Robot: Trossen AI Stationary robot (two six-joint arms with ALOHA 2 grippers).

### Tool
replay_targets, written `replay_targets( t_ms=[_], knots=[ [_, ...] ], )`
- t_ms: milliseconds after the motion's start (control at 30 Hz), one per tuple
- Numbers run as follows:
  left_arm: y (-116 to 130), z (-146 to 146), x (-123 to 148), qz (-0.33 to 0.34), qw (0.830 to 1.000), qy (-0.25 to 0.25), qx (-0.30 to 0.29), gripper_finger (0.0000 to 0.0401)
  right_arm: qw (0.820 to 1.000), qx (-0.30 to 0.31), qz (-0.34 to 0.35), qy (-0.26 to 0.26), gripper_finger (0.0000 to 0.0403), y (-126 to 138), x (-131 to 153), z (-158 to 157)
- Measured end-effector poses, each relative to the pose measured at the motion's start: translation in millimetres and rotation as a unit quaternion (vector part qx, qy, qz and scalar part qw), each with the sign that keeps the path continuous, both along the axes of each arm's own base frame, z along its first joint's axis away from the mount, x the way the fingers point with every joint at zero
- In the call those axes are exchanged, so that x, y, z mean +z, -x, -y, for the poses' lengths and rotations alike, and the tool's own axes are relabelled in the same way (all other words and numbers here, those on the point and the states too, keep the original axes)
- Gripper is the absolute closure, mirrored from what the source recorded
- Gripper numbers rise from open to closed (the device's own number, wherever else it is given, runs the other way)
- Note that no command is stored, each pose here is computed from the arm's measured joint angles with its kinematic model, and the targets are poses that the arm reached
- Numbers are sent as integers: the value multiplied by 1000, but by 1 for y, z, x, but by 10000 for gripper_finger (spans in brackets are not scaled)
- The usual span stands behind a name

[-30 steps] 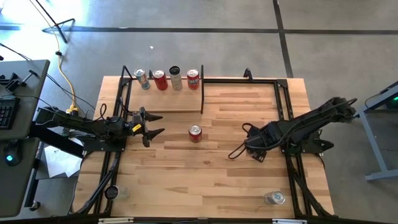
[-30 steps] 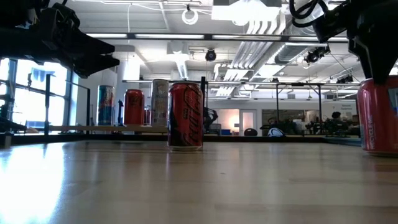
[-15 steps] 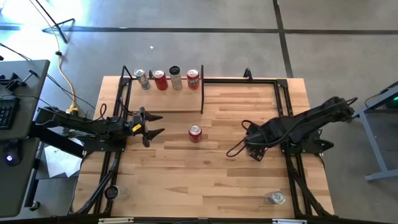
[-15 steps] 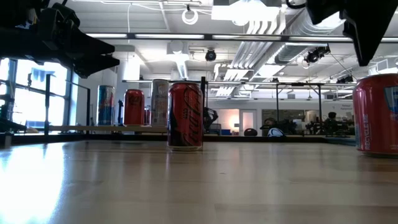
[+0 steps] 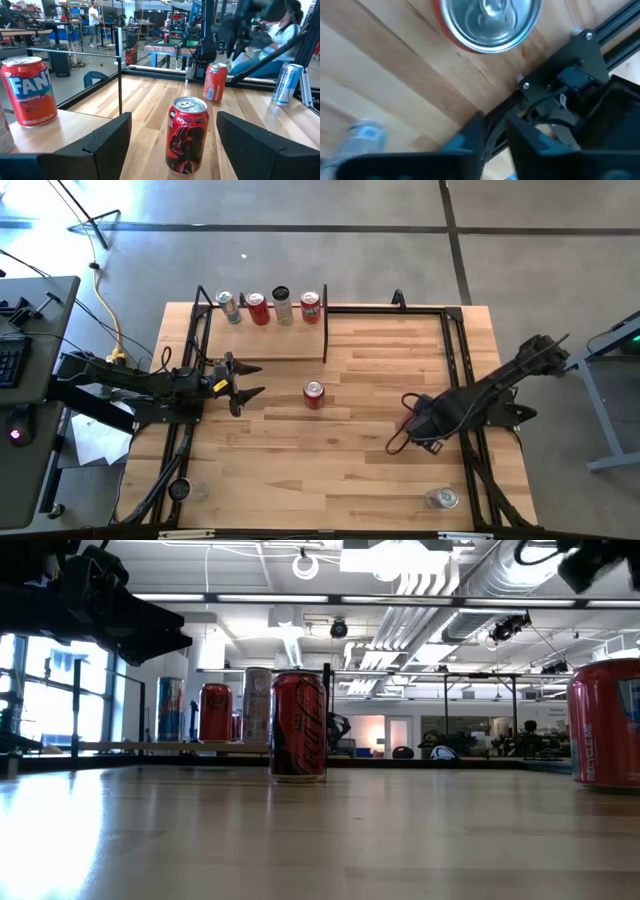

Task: Place canned beverage on shelf
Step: Put the red soda can aligned with the other red soda can on the shelf

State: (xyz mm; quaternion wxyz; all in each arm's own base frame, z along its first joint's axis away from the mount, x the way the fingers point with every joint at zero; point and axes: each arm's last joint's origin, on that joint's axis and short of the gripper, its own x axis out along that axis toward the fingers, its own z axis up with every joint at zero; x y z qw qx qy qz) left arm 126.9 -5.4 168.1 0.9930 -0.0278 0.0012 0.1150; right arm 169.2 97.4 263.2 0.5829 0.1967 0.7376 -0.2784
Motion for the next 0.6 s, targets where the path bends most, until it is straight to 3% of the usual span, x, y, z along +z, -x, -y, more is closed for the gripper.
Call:
replay_targets(
  t_ms=[100,300,600],
  knots=[
    [0,0,0,1,1000,6,0,122,1000,22,-5,-13,392,2,-22,-1],
    [0,0,0,2,1000,8,0,122,996,48,58,-50,373,-7,-58,-1],
    [0,0,-2,-6,1000,9,0,122,979,107,171,10,399,-27,-56,5]
  ],
)
